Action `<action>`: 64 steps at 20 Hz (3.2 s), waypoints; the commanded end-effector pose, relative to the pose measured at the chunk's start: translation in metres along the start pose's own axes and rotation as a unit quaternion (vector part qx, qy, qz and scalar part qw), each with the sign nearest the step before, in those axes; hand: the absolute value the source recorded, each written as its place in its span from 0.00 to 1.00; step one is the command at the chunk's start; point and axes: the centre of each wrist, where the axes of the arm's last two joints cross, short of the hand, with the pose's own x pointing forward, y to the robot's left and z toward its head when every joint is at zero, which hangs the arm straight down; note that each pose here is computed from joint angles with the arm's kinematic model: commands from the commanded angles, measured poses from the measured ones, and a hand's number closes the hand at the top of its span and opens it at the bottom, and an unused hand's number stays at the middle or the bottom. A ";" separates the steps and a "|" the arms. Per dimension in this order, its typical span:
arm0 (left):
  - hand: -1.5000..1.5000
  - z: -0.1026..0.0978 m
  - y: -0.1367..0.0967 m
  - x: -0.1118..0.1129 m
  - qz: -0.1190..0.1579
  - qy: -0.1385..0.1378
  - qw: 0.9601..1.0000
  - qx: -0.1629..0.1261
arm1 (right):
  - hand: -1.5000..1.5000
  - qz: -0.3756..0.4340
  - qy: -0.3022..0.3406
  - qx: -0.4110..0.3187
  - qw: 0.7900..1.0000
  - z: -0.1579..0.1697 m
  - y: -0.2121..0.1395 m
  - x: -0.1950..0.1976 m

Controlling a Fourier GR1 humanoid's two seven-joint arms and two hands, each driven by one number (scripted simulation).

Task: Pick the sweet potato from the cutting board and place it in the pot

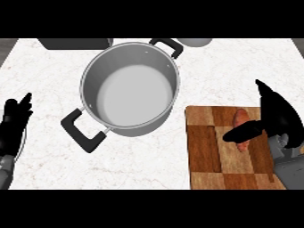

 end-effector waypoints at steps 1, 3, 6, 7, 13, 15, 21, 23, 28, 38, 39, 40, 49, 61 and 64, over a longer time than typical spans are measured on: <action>0.50 0.005 0.003 -0.005 -0.001 -0.004 1.000 -0.006 | 0.00 0.033 0.117 0.019 0.992 -0.002 -0.021 0.011; 0.50 0.009 0.001 -0.004 0.002 -0.002 1.000 -0.007 | 0.00 0.022 0.128 0.015 0.991 -0.003 -0.013 0.005; 0.50 0.006 -0.002 -0.006 0.004 0.000 1.000 -0.007 | 0.00 0.019 0.132 0.021 0.991 -0.001 -0.001 0.004; 0.50 0.008 0.005 0.012 -0.005 -0.008 1.000 -0.008 | 0.00 0.023 0.142 0.023 0.989 -0.013 -0.019 0.009; 0.50 -0.001 -0.003 -0.006 0.000 0.000 1.000 0.000 | 0.00 0.042 0.149 0.038 0.987 -0.009 0.022 -0.020; 0.50 0.004 -0.007 -0.001 0.005 -0.010 1.000 -0.008 | 0.00 0.035 0.150 0.028 0.988 -0.015 0.021 -0.009; 0.50 0.005 -0.017 -0.009 0.001 -0.012 1.000 0.003 | 0.00 0.035 0.142 0.020 0.989 -0.028 0.020 -0.008; 0.50 0.003 -0.011 -0.009 0.005 -0.001 1.000 -0.010 | 0.00 0.058 0.154 0.023 0.986 -0.027 0.030 -0.005; 0.50 0.008 -0.004 -0.007 -0.003 0.001 1.000 -0.006 | 0.00 0.052 0.179 0.046 0.981 -0.036 0.030 -0.004; 0.50 0.013 -0.011 0.016 0.003 -0.005 1.000 0.000 | 0.00 0.025 0.184 0.067 0.980 -0.035 0.062 -0.030; 0.50 -0.002 -0.003 0.011 0.006 -0.010 1.000 -0.007 | 0.00 0.022 0.178 0.065 0.982 -0.051 0.049 -0.015; 0.50 0.007 0.001 0.000 -0.006 -0.010 1.000 -0.007 | 0.00 0.024 0.184 0.062 0.981 -0.046 0.051 -0.023; 0.50 0.010 -0.010 -0.001 0.004 -0.005 1.000 -0.013 | 0.00 0.031 0.185 0.074 0.980 -0.065 0.084 -0.051; 0.50 -0.008 -0.001 0.007 0.006 -0.007 1.000 -0.007 | 1.00 0.100 0.120 -0.003 0.988 -0.072 0.069 -0.059; 0.50 -0.009 0.004 0.008 0.002 -0.007 1.000 -0.002 | 1.00 0.095 0.112 -0.032 0.989 -0.063 0.070 -0.011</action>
